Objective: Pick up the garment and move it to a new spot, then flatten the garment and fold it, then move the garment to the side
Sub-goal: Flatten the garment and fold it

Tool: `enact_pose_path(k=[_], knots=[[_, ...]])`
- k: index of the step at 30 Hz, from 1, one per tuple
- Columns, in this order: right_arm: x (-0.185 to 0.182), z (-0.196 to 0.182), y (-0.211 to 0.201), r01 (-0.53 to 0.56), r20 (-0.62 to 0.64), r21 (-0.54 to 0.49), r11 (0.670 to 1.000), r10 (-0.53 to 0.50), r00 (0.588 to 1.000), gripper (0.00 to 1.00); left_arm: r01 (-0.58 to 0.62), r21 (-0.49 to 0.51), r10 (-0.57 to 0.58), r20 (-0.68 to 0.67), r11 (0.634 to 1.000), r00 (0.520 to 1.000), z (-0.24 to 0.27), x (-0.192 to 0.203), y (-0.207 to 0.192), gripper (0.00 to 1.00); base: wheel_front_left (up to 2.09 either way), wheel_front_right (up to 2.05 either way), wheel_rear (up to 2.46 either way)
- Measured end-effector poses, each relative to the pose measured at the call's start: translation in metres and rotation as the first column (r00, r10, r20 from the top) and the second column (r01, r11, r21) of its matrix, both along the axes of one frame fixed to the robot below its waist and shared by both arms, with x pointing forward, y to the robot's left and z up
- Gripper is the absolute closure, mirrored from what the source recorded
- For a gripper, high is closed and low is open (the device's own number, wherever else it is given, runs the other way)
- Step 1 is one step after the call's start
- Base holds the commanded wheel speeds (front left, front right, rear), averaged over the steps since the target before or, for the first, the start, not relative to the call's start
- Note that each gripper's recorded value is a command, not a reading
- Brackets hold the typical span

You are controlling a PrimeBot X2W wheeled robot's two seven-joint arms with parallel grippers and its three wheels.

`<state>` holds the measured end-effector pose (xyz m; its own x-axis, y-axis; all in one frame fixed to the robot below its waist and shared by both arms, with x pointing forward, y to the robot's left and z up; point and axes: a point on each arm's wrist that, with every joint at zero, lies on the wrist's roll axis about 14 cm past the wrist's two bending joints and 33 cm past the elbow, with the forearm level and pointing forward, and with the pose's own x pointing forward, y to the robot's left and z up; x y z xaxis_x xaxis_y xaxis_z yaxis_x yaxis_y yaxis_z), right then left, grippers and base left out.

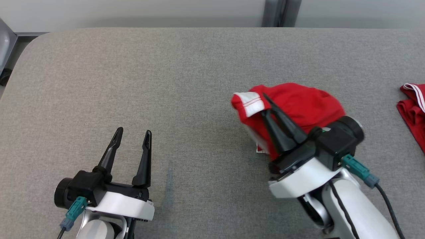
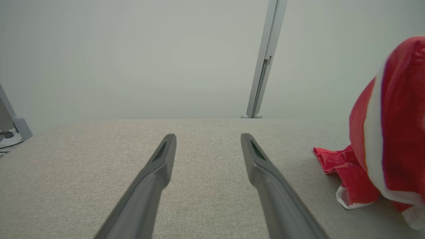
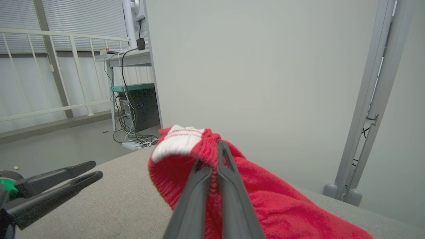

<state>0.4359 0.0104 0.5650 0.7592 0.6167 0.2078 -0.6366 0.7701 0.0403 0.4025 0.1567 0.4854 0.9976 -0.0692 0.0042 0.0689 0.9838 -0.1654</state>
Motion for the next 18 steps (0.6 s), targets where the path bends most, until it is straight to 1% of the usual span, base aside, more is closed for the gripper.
enact_pose_path(k=[3,5,8,10,12,15,18], knots=[[-0.011,0.021,0.016,-0.058,0.039,0.08,0.995,0.055,0.998,1.0,0.004,-0.001,-0.004,-0.001,1.0,1.0,-0.001,0.001,-0.001,0.0,0.0,0.0,0.0],[-0.017,0.035,0.021,-0.081,0.075,0.128,0.988,0.072,0.995,1.0,0.008,0.0,-0.008,-0.003,1.0,1.0,-0.001,0.002,-0.002,0.0,0.0,0.0,0.0],[-0.021,0.054,0.02,-0.095,0.117,0.189,0.977,0.073,0.99,1.0,0.016,0.001,-0.016,-0.004,1.0,1.0,-0.002,0.003,-0.004,0.0,0.0,0.0,0.0],[-0.019,0.057,0.015,-0.08,0.118,0.208,0.975,0.056,0.991,1.0,0.022,0.001,-0.022,-0.005,1.0,1.0,-0.003,0.004,-0.006,0.0,0.0,0.0,0.0],[-0.016,0.049,0.004,-0.038,0.087,0.216,0.976,0.019,0.996,1.0,0.028,0.0,-0.028,-0.006,1.0,1.0,-0.004,0.005,-0.008,0.0,0.0,0.0,0.0],[-0.009,0.021,-0.021,0.056,0.002,0.193,0.98,-0.057,0.998,1.0,0.035,-0.001,-0.035,-0.009,0.999,0.999,-0.005,0.007,-0.01,0.0,0.0,0.0,0.0],[-0.006,-0.013,-0.051,0.162,-0.097,0.159,0.974,-0.148,0.984,1.0,0.041,-0.002,-0.041,-0.014,0.999,0.999,-0.007,0.009,-0.012,0.0,0.0,0.0,0.0]])
